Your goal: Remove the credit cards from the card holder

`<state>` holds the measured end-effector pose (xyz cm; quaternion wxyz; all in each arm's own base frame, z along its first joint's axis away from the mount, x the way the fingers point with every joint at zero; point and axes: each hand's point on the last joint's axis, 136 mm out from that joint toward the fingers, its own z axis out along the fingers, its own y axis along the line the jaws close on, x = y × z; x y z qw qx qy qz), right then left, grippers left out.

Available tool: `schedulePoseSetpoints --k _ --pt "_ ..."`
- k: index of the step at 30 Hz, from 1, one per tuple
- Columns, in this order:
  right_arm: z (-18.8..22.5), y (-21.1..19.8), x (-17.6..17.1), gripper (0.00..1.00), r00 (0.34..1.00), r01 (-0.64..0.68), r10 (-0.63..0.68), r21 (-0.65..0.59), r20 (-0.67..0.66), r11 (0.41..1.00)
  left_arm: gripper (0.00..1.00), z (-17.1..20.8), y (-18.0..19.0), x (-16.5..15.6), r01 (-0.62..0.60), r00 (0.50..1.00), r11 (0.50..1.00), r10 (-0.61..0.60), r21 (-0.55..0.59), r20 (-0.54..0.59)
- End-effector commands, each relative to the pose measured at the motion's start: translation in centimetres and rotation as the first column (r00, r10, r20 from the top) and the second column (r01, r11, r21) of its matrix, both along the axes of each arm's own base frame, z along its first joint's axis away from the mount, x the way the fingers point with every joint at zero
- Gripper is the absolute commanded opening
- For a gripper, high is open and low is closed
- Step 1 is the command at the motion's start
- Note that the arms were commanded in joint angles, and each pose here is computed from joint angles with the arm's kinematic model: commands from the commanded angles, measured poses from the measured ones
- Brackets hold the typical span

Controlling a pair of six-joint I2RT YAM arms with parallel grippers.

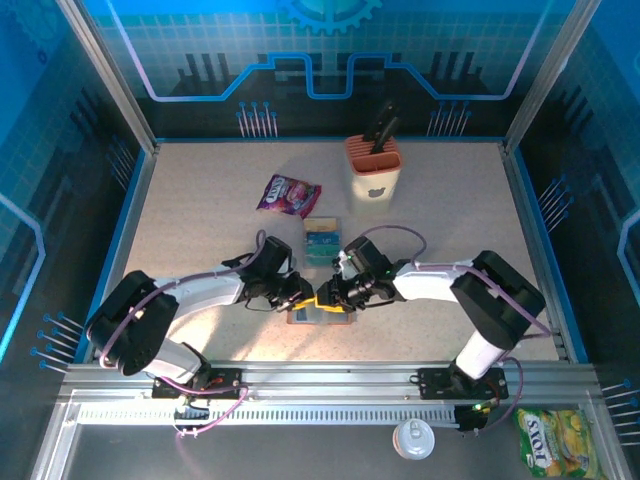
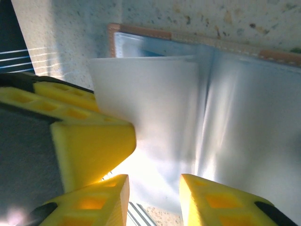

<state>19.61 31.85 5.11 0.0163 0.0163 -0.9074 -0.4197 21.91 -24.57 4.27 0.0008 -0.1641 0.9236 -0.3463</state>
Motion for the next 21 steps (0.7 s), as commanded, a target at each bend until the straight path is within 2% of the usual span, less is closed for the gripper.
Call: schedulePoseSetpoints --k 1,8,21 --pt "2.2 -0.8 0.8 0.35 0.997 0.005 -0.005 0.003 0.074 1.0 0.22 1.2 -1.4 1.0 0.027 0.999 0.999 -0.026 -0.037 0.03" --pt "4.3 -3.4 1.9 0.35 0.986 0.051 -0.038 -0.074 0.162 0.996 0.22 1.6 -3.4 1.1 0.079 0.996 0.995 -0.077 -0.062 0.037" --pt "5.2 -5.9 2.3 0.35 0.975 0.119 -0.098 -0.096 0.201 0.988 0.18 1.0 -5.9 1.2 0.146 0.989 0.988 -0.145 -0.045 0.028"
